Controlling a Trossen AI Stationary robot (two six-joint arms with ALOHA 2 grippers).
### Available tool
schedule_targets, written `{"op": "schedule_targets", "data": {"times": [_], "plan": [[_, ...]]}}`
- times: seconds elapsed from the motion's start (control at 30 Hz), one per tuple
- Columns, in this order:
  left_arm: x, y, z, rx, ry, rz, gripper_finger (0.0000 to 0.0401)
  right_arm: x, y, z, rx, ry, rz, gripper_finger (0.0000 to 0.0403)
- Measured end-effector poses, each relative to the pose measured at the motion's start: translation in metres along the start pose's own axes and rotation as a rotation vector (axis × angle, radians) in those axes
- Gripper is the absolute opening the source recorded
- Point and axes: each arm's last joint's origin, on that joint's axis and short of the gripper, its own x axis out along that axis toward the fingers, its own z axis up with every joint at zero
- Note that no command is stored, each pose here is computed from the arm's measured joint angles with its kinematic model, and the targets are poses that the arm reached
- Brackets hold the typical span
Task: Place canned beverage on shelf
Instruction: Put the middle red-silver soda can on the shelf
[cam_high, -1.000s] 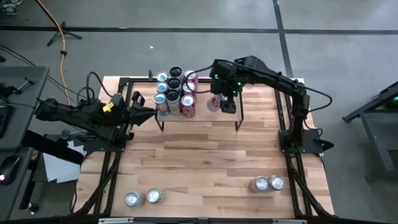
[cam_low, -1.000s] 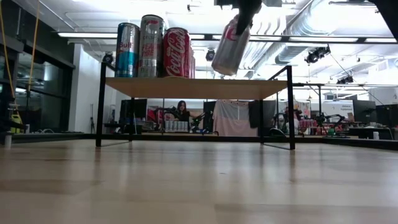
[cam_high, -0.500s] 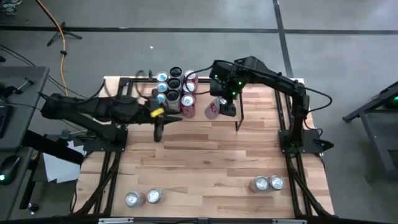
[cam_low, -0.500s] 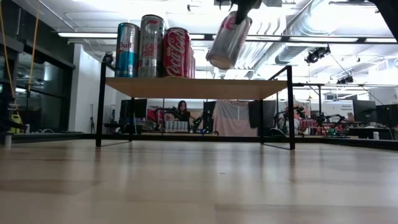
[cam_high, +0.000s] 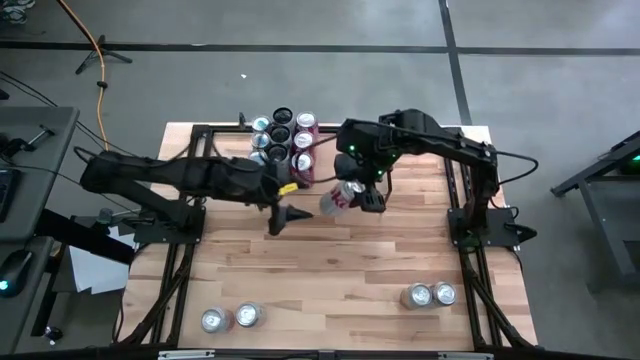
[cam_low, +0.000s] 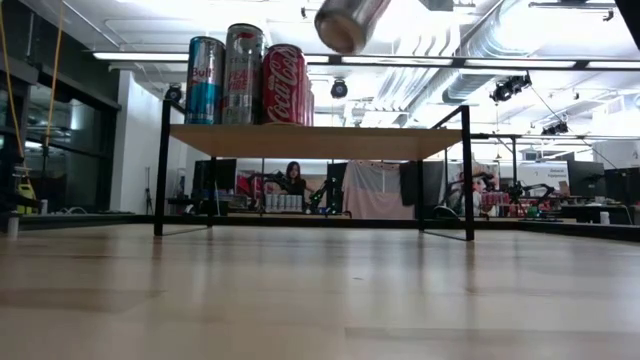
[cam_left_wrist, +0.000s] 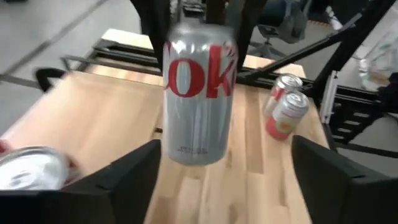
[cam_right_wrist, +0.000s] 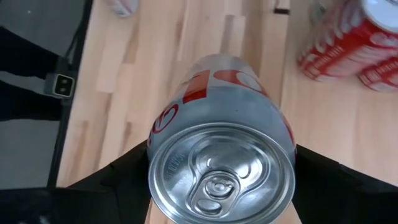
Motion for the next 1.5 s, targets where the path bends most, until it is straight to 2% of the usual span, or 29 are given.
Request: {"op": "schedule_targets", "data": {"times": [0.13,0.23,0.4,0.53,0.73,0.87,1.03,1.27,1.5], "plan": [[0.022,-0.006,-0.002,0.007,0.004,-0.046,0.0341,0.001,0.011,0.003,-0.036,-0.011,0.004,0.0293],[0.034,-0.005,-0.004,-0.002,0.017,-0.040,0.0358,0.003,0.017,0.005,-0.063,-0.018,0.009,0.0294],[0.052,0.001,-0.008,-0.045,0.062,-0.088,0.0361,0.004,0.024,0.008,-0.103,-0.040,0.015,0.0292],[0.067,0.001,-0.008,-0.055,0.044,-0.162,0.0361,0.005,0.029,0.012,-0.145,-0.082,0.015,0.0291],[0.079,0.001,-0.011,-0.006,0.053,-0.198,0.0358,0.005,0.028,0.013,-0.154,-0.091,0.012,0.0291],[0.079,0.002,-0.011,-0.004,0.045,-0.164,0.0320,0.005,0.030,0.014,-0.173,-0.091,0.011,0.0291],[0.076,0.003,-0.011,0.012,0.048,-0.139,0.0198,0.006,0.034,0.014,-0.196,-0.094,0.012,0.0291],[0.075,0.005,-0.011,0.024,0.054,-0.130,0.0194,0.005,0.034,0.012,-0.160,-0.075,-0.015,0.0319],[0.048,0.014,-0.010,0.048,0.099,-0.012,0.0194,-0.015,0.026,-0.004,-0.031,-0.029,-0.054,0.0332]]}}
